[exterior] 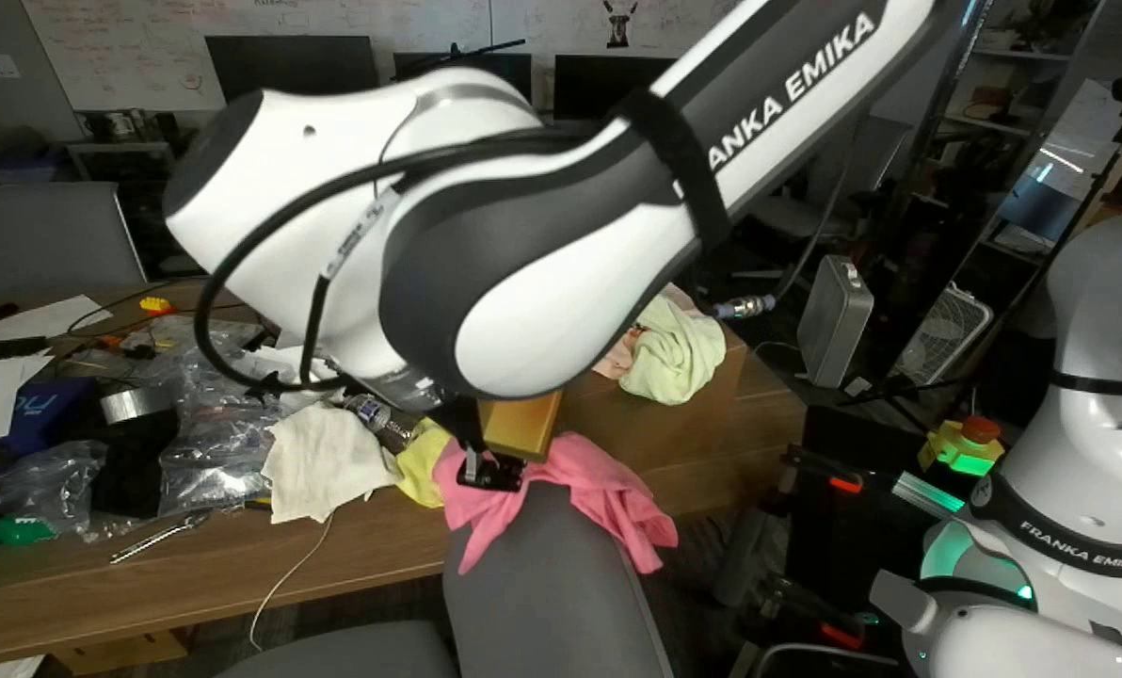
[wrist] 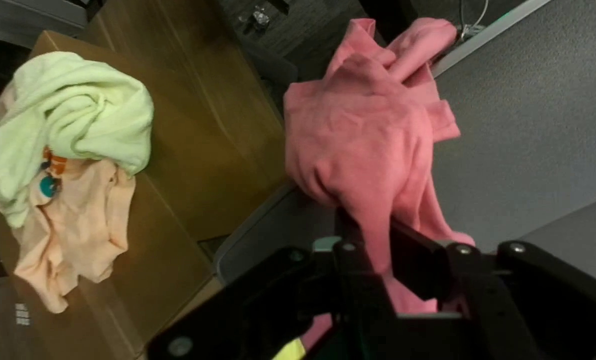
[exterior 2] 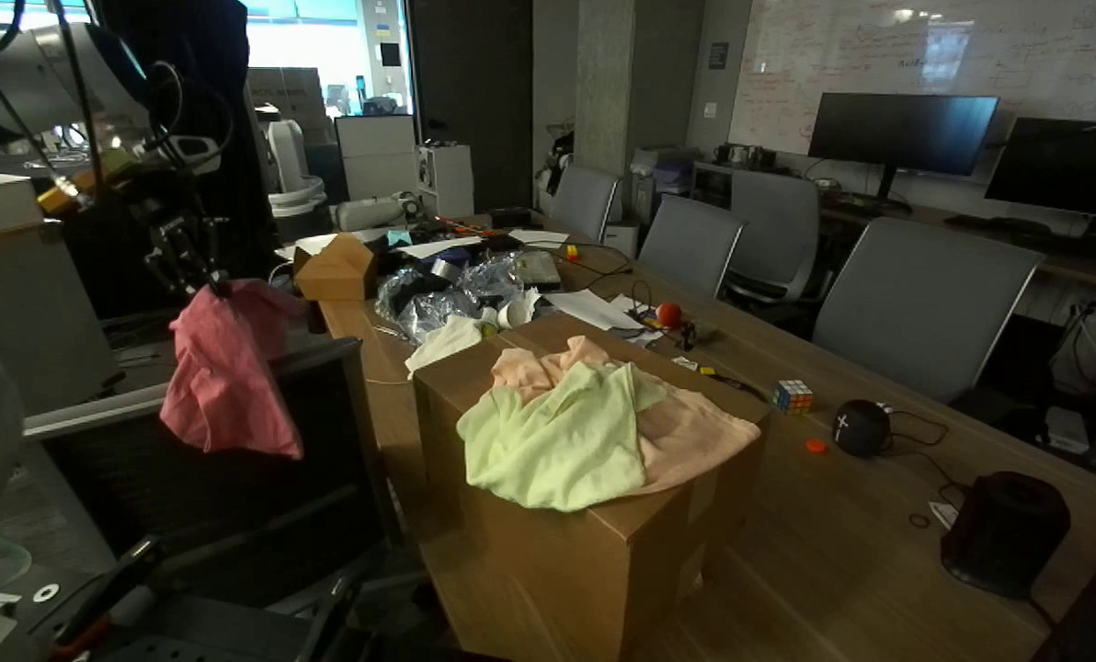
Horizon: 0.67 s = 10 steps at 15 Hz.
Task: Put the towels on the table
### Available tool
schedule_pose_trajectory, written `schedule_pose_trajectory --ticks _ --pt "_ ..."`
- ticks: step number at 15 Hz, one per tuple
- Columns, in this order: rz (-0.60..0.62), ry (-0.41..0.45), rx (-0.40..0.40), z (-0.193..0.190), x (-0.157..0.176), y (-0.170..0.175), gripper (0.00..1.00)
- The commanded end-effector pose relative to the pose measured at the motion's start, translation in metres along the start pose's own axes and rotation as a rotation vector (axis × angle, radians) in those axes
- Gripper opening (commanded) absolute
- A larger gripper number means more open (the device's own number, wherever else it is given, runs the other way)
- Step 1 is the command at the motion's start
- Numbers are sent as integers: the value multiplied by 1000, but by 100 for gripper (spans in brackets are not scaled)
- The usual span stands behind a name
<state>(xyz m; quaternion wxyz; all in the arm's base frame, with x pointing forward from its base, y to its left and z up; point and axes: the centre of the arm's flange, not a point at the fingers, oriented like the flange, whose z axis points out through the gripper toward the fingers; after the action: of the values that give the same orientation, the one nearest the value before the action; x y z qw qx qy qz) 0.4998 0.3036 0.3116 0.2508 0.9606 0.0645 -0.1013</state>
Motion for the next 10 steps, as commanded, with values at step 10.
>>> schedule_pose_trajectory --ticks 10 --pt "465 35 62 -104 -10 233 4"
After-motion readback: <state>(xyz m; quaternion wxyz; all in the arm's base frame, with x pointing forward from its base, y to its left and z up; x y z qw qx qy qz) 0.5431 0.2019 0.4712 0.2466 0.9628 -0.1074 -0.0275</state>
